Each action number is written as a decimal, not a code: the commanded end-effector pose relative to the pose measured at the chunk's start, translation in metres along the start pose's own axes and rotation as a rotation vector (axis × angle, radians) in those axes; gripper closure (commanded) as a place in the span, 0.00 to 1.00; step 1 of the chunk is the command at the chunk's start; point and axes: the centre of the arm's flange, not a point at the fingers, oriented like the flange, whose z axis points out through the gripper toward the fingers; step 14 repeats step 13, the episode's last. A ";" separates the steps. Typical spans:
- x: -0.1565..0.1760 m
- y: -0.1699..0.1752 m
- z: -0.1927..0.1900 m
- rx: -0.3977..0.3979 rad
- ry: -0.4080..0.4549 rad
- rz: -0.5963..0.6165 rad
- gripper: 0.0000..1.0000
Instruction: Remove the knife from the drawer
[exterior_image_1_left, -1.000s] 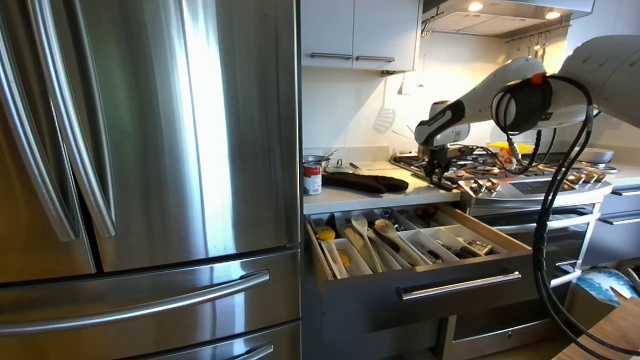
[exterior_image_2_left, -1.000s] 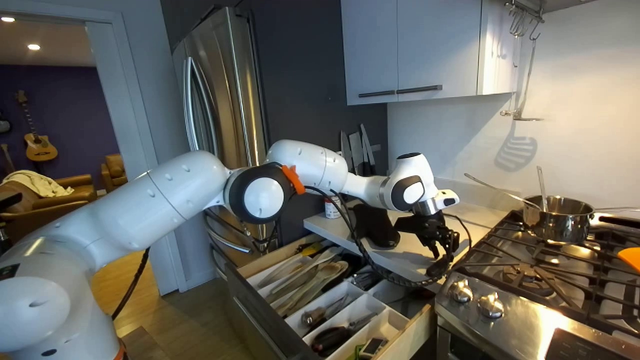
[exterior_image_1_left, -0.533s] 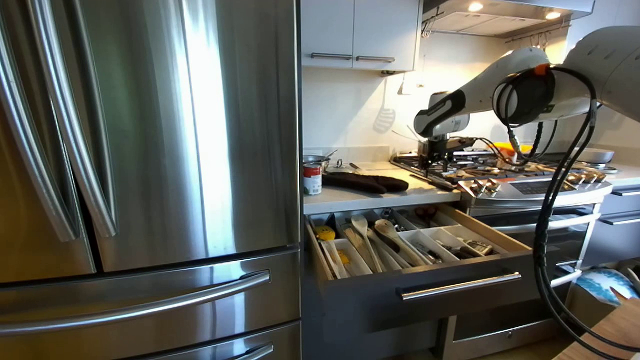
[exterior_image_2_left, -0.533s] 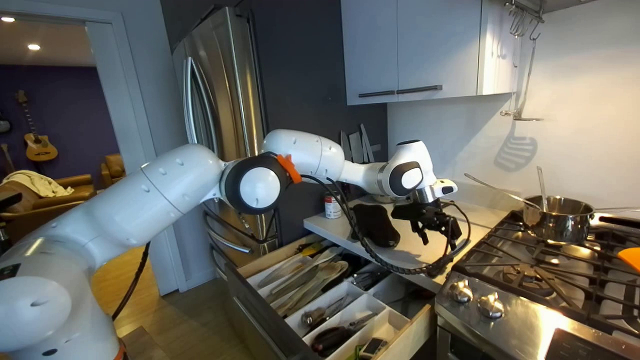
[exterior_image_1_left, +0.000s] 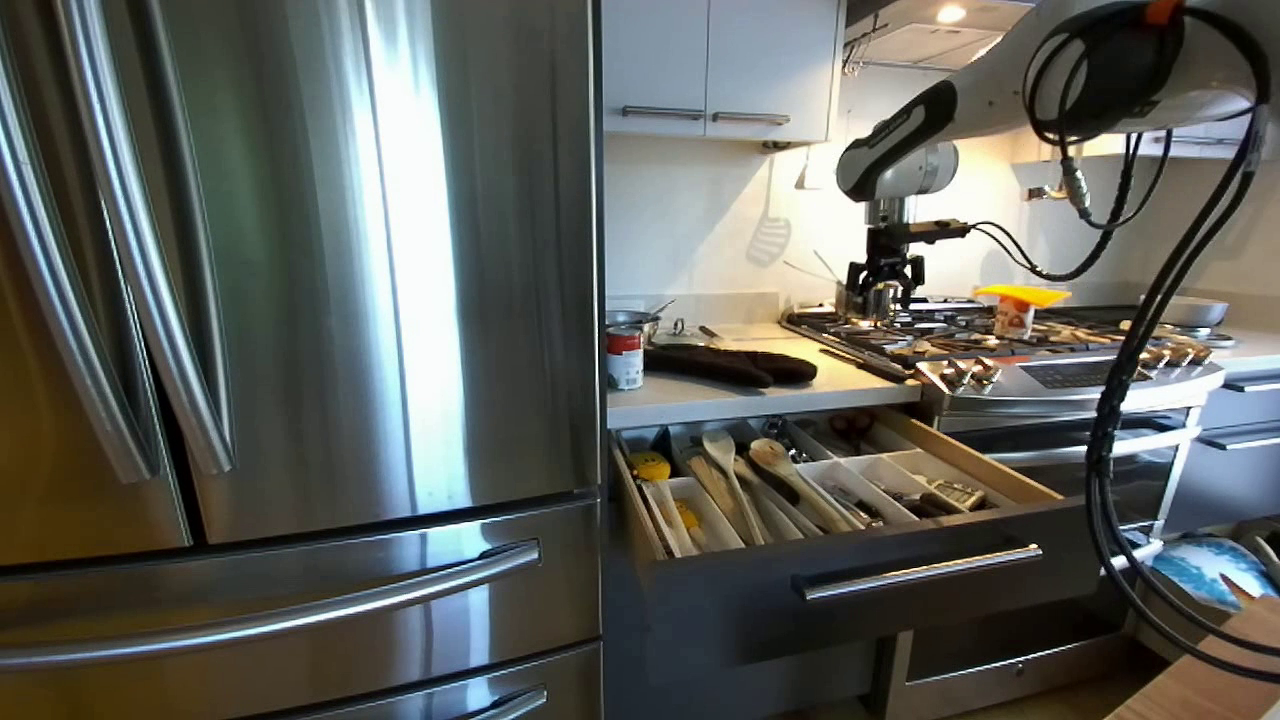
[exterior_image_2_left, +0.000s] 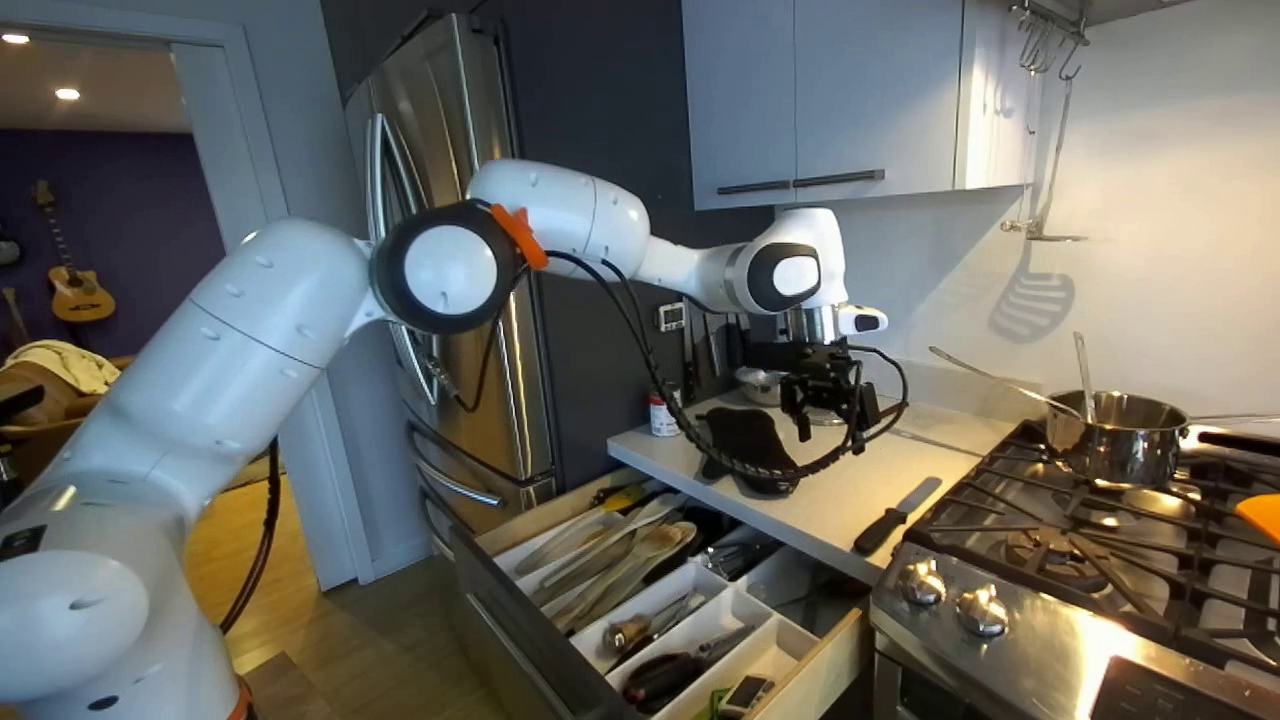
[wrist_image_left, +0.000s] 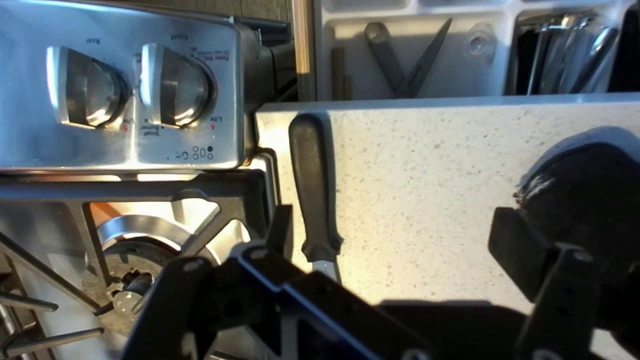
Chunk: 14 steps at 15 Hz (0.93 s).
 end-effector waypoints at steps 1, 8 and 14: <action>-0.079 -0.012 -0.030 0.060 -0.034 -0.009 0.00; -0.144 -0.027 -0.070 0.082 -0.066 -0.123 0.00; -0.118 -0.027 -0.078 0.096 -0.073 -0.155 0.00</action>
